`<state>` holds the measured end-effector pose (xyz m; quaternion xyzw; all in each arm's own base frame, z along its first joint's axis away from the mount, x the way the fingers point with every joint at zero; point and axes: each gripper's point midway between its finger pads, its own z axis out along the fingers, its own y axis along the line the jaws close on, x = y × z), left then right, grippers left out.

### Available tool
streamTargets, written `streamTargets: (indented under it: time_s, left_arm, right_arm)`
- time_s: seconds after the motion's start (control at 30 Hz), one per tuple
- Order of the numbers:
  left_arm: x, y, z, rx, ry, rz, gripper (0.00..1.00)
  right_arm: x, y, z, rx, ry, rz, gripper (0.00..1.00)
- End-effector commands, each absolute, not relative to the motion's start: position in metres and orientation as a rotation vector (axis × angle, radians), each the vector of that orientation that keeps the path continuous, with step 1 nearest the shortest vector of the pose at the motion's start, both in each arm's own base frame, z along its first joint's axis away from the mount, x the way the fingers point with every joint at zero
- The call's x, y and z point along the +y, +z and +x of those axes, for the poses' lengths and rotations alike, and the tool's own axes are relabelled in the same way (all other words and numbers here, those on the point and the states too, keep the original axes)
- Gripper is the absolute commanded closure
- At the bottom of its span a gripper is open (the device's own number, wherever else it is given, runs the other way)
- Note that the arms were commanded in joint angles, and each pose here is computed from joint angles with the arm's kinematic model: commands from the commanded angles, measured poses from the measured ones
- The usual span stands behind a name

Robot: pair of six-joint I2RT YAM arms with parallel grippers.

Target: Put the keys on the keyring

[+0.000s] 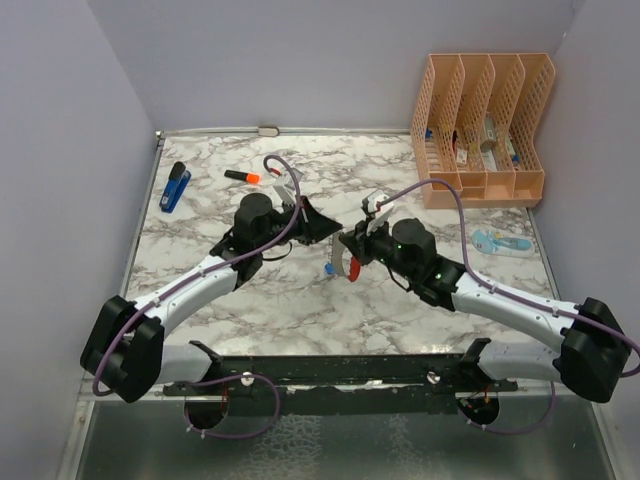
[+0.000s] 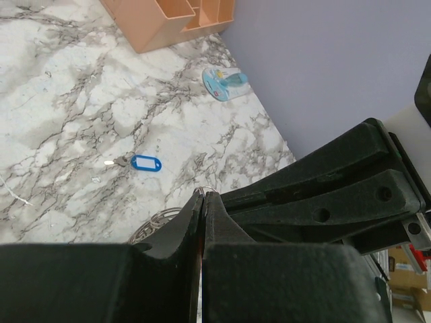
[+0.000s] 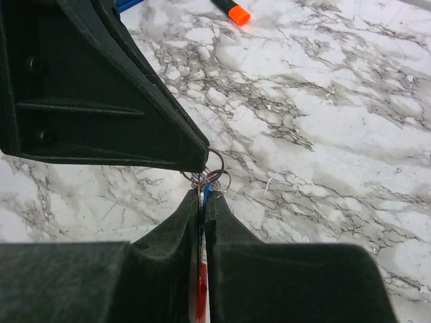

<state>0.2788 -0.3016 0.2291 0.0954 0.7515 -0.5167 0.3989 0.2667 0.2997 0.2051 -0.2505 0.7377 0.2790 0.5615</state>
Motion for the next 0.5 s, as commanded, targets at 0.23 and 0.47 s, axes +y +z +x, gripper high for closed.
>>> streamTargets:
  time_s: [0.23, 0.47]
  left_arm:
    - [-0.298, 0.233, 0.278, 1.782, -1.285, 0.202, 1.00]
    - [-0.289, 0.226, 0.273, 1.736, -1.262, 0.200, 1.00]
  right_arm:
    - [0.345, 0.266, 0.250, 1.556, 0.926, -0.614, 0.99]
    - [0.339, 0.265, 0.245, 1.542, 0.945, -0.589, 0.99]
